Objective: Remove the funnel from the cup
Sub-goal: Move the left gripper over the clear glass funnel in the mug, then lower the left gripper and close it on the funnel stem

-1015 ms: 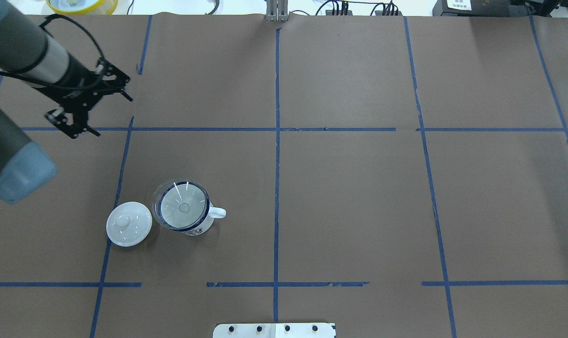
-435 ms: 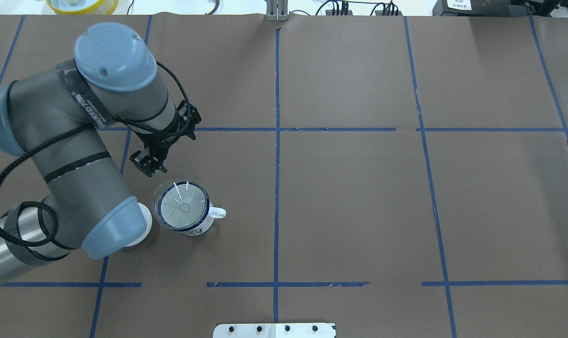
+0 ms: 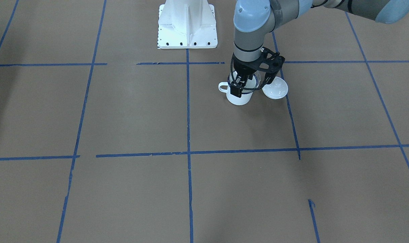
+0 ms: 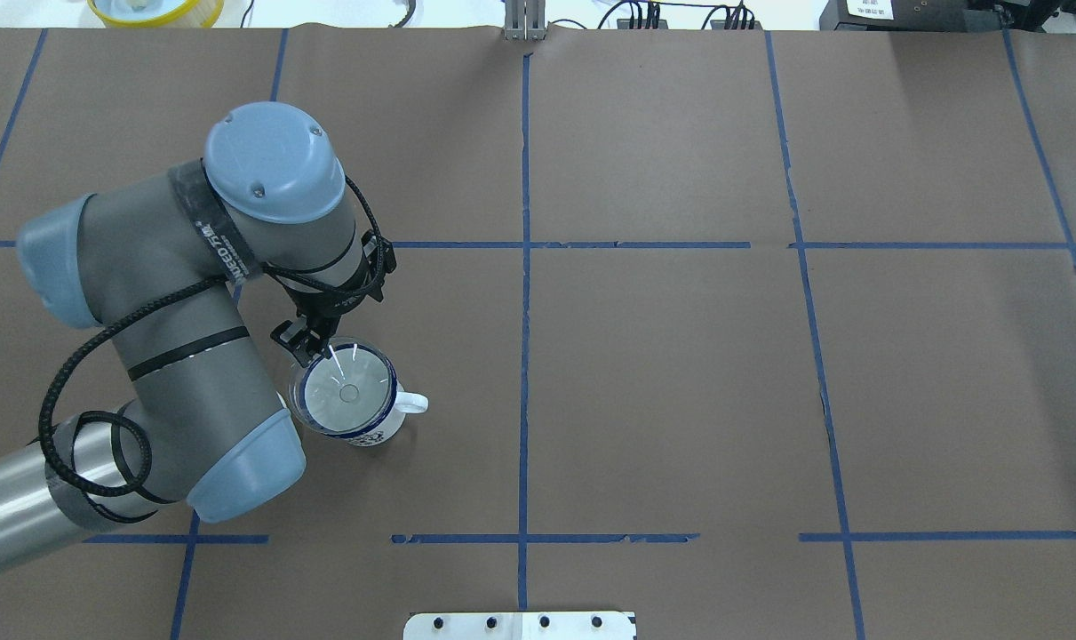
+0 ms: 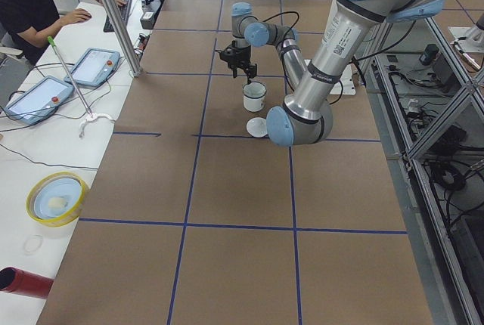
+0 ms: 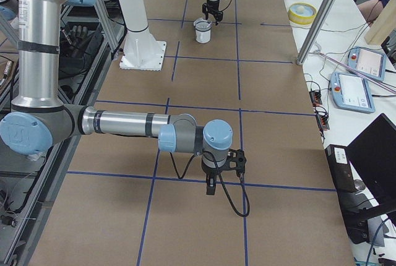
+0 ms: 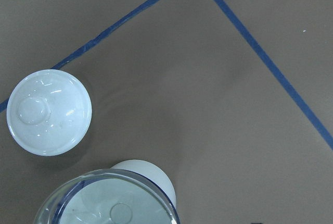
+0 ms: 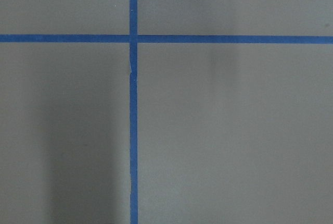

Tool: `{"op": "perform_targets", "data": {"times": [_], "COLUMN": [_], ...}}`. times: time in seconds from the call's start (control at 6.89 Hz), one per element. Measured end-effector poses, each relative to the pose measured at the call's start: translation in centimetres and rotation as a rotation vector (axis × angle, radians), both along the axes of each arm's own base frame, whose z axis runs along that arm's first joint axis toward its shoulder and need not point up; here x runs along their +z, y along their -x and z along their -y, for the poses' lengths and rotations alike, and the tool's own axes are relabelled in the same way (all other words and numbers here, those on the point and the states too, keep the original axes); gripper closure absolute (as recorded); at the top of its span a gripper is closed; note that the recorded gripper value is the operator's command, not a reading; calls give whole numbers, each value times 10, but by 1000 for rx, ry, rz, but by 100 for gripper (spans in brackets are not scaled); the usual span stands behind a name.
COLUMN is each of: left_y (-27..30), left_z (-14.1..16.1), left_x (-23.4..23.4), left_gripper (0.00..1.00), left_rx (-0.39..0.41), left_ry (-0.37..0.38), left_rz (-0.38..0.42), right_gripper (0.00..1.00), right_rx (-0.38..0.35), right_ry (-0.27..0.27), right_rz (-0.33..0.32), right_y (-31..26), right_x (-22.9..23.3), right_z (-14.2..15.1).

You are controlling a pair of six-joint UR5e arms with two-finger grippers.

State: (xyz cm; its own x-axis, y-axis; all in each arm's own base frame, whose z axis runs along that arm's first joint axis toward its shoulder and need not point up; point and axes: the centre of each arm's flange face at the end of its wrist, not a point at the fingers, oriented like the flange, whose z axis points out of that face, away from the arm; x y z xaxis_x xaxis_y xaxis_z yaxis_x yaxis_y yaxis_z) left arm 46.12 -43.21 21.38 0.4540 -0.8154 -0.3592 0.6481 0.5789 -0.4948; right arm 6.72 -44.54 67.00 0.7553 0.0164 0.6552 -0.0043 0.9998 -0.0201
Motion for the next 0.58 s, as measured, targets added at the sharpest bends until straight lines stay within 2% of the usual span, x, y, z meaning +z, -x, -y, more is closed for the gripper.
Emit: {"op": "perform_targets", "data": {"times": [0.29, 0.58], "left_y": [-11, -17], "left_z": [-4, -10], "left_x": [2, 2], "left_gripper": [50, 50], "left_rx": [8, 19], "left_ry": [-7, -8], "left_rz": [14, 16], "right_gripper": [0, 0], "right_rx": [0, 0], "right_ry": [0, 0], "right_rz": [0, 0], "right_y": [0, 0], "right_x": [0, 0], "right_z": [0, 0]}}
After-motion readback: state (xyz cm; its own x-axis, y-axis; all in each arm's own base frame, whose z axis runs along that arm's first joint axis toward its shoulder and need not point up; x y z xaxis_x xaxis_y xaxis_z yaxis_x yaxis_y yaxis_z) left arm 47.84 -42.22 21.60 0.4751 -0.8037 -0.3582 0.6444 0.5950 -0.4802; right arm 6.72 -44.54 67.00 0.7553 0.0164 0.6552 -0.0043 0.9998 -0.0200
